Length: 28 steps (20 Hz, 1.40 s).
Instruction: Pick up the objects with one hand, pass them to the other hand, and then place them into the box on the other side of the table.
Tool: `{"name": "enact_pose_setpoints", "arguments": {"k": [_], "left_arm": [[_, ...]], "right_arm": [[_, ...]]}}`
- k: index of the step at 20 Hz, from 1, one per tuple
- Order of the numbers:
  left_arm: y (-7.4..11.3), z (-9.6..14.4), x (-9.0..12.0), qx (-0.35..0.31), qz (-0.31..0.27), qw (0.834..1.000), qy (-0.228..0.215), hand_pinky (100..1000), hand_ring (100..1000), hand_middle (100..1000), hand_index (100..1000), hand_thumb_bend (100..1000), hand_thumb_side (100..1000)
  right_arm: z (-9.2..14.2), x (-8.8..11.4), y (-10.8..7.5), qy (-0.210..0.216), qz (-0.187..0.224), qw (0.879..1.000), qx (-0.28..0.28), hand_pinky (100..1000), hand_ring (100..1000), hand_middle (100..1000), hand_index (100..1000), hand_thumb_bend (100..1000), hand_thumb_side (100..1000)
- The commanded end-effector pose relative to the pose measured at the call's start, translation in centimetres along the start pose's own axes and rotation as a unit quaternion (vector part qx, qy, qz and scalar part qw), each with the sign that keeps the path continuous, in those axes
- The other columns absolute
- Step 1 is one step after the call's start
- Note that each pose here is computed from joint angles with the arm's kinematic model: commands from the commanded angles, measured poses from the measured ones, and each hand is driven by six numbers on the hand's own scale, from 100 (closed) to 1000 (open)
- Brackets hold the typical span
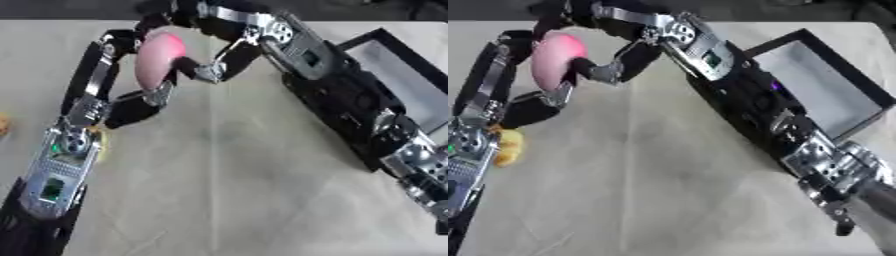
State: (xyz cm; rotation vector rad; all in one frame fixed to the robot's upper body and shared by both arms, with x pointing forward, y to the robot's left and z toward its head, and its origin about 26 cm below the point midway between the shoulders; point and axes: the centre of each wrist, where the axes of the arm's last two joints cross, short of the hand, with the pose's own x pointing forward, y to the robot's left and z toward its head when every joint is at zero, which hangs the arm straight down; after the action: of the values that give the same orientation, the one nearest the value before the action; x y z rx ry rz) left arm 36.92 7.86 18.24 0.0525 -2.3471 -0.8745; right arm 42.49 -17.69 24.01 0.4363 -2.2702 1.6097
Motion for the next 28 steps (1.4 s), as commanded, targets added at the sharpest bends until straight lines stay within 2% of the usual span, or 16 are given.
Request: {"name": "enact_pose_setpoints", "arguments": {"k": [1,7,12,17,28], "left_arm": [[0.71,-0.69,1.06,0.011,-0.001,1.0,-0.025,714,564,443,407,100,136],[0.7,-0.76,1.25,0.015,0.005,0.999,-0.031,712,562,441,406,100,134],[0.64,-0.78,1.39,0.016,0.012,0.999,-0.035,711,562,439,405,100,134],[0.59,-0.78,1.43,0.014,0.013,0.999,-0.036,713,563,439,405,100,134],[0.29,-0.83,1.6,0.001,0.017,0.999,-0.037,715,566,441,408,100,143]], "right_arm": [[0.67,0.17,-1.13,-0.081,0.111,0.981,0.136,975,922,815,985,100,199],[1.0,-0.27,-0.89,-0.072,0.117,0.981,0.138,975,921,809,973,100,200],[1.06,-0.5,-0.67,-0.068,0.115,0.982,0.137,970,906,756,898,100,190],[0.91,-0.57,-0.39,-0.064,0.095,0.984,0.135,958,864,683,842,100,199],[0.46,-0.25,-0.31,-0.062,0.063,0.987,0.136,955,831,642,819,100,198]]}}
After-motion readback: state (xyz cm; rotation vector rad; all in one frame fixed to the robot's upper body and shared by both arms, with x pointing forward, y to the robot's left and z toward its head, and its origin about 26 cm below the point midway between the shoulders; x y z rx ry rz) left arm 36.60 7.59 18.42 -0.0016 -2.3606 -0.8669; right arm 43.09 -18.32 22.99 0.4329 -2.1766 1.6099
